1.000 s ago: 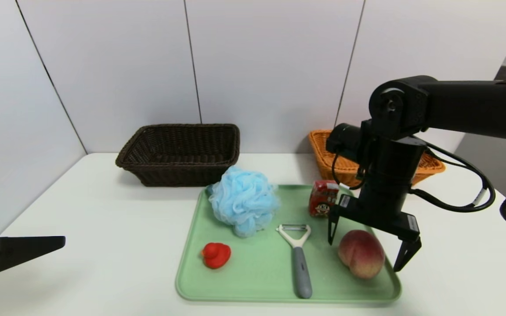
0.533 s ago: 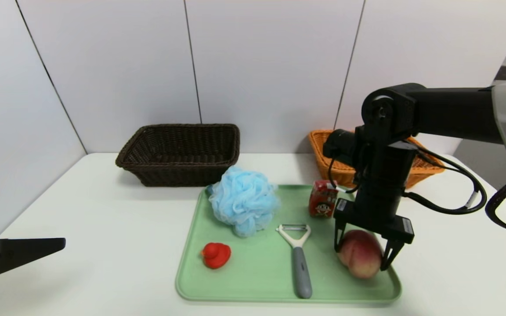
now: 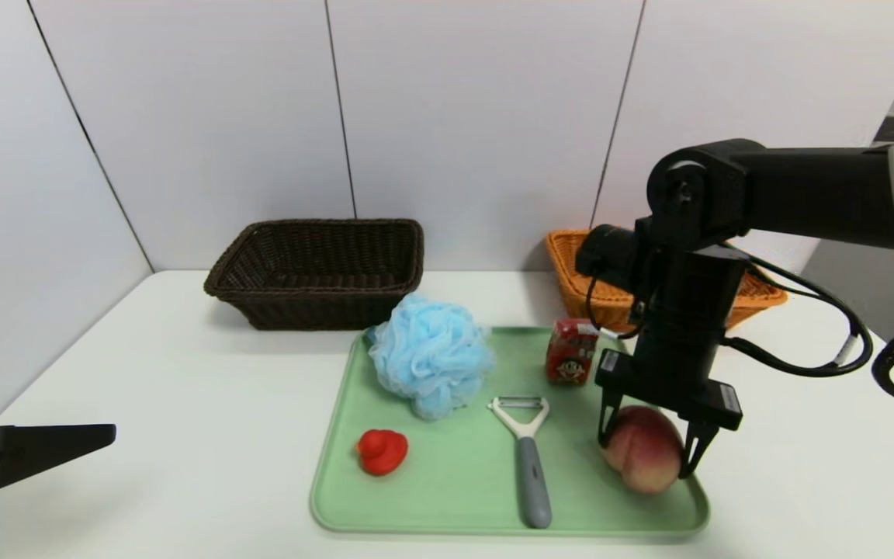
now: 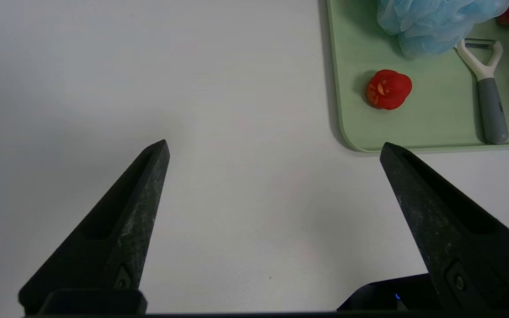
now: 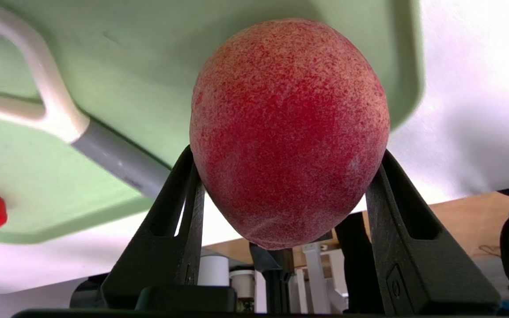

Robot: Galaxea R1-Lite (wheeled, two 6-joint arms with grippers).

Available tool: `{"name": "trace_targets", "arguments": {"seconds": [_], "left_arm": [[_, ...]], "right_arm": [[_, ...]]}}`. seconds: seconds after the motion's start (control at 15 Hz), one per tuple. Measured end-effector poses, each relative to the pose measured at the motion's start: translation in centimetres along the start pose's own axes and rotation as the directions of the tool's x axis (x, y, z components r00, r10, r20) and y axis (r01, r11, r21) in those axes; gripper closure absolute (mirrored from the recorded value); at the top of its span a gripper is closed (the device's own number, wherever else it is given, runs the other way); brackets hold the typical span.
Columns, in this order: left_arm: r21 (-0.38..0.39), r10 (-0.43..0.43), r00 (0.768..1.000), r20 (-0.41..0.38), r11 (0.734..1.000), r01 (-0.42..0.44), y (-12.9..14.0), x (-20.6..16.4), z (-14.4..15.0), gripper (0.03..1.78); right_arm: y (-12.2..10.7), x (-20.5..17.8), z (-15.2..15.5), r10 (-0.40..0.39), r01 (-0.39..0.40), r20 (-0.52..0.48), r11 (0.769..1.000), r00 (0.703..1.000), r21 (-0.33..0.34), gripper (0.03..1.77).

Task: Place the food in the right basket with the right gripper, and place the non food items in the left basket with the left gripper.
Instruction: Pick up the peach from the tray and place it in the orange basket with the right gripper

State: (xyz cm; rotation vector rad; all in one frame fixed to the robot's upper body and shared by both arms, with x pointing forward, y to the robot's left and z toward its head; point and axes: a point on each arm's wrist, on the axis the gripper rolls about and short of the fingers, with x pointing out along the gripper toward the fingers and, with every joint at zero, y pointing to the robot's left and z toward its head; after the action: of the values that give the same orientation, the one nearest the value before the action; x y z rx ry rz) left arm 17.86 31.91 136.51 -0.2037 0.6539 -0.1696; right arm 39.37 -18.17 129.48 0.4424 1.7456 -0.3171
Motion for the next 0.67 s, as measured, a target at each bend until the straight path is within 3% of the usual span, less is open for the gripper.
{"name": "trace_targets", "arguments": {"seconds": [0.27, 0.47, 0.6, 0.67], "left_arm": [[0.0, -0.001, 1.0, 0.0, 1.0, 0.001, 0.0, 0.0, 0.0, 0.12], [-0.001, 0.0, 1.0, -0.002, 1.0, 0.0, 0.0, 0.0, 0.0, 0.12], [0.0, 0.0, 1.0, 0.0, 1.0, 0.0, 0.0, 0.0, 0.0, 0.12], [0.002, -0.001, 1.0, 0.001, 1.0, 0.001, 0.0, 0.0, 0.0, 0.12]], "right_arm": [[-2.1, -4.0, -2.8, 0.131, -0.13, 0.033, 0.991, 0.991, -0.034, 0.78], [-4.4, -7.6, -5.4, 0.273, -0.261, 0.124, 0.96, 0.954, -0.105, 0.78], [-5.8, -10.5, -6.2, 0.432, -0.399, 0.247, 0.9, 0.867, -0.175, 0.78], [-6.6, -11.9, -6.0, 0.508, -0.461, 0.321, 0.861, 0.799, -0.216, 0.78]]}}
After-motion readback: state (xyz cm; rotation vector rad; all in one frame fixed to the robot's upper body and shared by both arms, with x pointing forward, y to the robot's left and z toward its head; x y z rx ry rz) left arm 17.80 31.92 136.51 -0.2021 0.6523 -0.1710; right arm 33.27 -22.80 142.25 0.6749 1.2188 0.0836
